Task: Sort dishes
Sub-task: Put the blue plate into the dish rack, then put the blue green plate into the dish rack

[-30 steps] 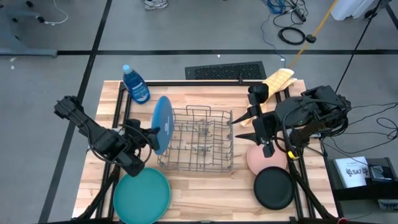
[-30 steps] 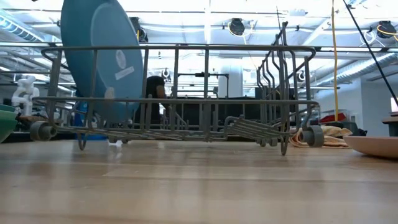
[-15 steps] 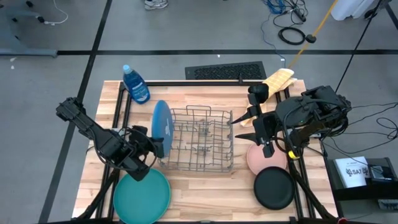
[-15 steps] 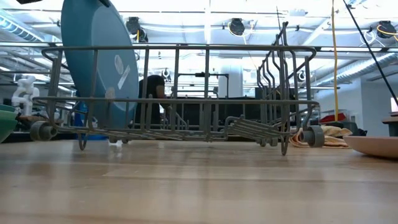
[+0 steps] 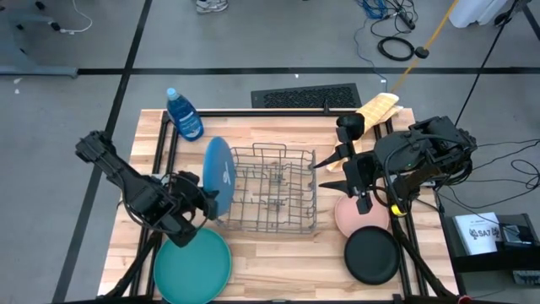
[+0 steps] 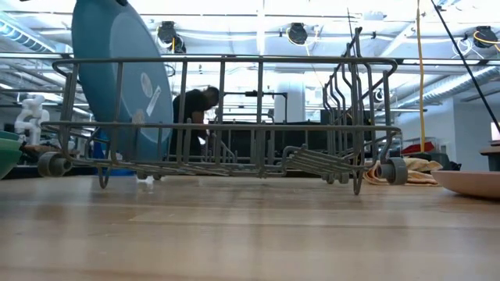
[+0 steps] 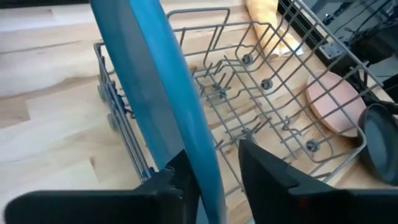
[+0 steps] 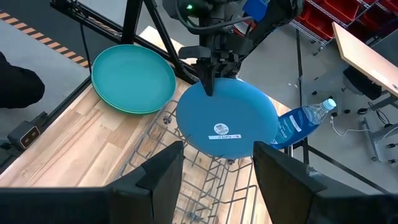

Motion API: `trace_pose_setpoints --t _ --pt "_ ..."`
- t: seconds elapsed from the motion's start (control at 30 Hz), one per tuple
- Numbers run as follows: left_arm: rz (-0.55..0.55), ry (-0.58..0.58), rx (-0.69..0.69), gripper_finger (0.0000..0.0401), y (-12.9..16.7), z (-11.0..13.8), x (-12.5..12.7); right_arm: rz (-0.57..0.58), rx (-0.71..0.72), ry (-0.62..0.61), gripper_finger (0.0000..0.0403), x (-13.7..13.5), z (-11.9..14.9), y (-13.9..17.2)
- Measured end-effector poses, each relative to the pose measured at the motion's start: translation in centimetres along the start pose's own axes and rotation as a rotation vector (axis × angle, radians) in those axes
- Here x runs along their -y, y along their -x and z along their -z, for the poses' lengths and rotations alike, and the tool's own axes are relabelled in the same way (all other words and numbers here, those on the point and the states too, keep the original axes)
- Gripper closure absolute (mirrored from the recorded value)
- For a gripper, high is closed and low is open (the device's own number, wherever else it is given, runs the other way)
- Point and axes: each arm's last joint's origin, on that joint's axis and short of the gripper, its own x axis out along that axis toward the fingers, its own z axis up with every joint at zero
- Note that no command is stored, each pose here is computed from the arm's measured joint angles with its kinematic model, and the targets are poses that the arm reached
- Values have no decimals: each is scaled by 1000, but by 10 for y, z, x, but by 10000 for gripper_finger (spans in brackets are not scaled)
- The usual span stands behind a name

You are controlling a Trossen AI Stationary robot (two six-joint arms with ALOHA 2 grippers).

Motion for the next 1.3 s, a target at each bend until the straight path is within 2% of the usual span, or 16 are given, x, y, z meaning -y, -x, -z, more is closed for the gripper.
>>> trace_pose_setpoints --t 0.33,0.47,0.73,0.97,1.07,1.17,1.3 --pt "-20 -13 -83 114 11 -13 -17 -2 0 -6 216 0 0 0" --pt "3 -42 -111 76 18 -21 -24 -2 0 -6 216 0 0 0" --pt "70 -156 -178 70 30 -35 -40 -3 -3 -5 216 -1 0 -2" --pt "47 -248 -202 70 38 -47 -61 -9 -35 -3 216 -4 0 -12" --pt "78 -338 -281 70 41 -49 -67 -15 -58 -13 216 -6 0 -19" --pt "164 -449 -441 76 45 -45 -65 -20 -82 -26 216 -9 0 -30" --pt "281 -496 -626 94 48 -33 -52 -29 -122 -45 216 -15 -1 -48"
